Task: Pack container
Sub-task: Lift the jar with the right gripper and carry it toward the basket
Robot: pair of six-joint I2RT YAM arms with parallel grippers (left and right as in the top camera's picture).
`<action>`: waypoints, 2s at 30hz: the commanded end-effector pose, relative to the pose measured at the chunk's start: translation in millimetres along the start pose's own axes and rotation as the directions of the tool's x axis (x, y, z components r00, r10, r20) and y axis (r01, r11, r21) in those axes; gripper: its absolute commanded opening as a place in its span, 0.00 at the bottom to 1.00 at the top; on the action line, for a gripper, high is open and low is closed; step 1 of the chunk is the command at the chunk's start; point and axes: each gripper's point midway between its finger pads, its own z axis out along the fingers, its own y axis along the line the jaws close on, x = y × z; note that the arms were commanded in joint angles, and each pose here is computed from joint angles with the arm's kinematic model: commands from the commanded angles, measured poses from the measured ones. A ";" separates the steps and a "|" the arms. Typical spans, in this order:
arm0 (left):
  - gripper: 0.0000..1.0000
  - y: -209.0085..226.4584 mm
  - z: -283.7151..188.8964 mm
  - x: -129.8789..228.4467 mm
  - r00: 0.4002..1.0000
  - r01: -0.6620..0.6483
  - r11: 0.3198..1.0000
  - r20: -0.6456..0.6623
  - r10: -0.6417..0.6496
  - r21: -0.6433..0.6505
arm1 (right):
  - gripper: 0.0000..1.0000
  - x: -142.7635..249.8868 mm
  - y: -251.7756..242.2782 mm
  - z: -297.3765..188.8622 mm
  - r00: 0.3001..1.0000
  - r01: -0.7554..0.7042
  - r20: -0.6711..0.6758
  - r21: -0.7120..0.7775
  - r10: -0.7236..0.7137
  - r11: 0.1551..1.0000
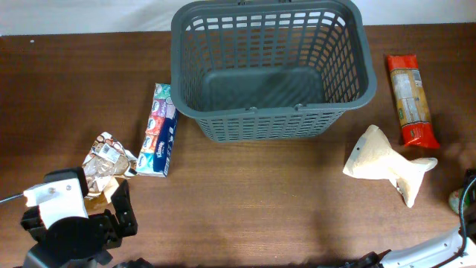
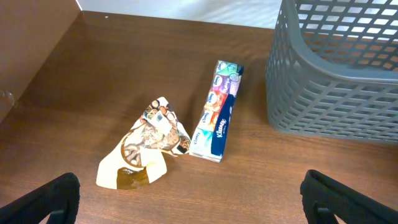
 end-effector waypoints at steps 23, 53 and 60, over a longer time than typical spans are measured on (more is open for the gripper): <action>1.00 -0.2 -1.3 -0.7 1.000 0.003 1.000 0.002 -0.003 0.007 | 0.04 5.3 5.3 -5.7 0.990 0.134 -0.047 -0.019 -0.135 0.991; 0.99 -0.2 -1.3 -0.7 1.000 0.003 1.000 0.002 -0.003 0.007 | 0.04 279.1 81.0 -467.0 0.317 0.800 0.847 -0.480 -0.427 -0.359; 1.00 -0.2 -1.3 -0.7 1.000 0.003 1.000 0.002 -0.003 0.007 | 0.04 383.8 70.4 -475.6 0.025 0.716 0.952 -0.230 -0.304 -0.660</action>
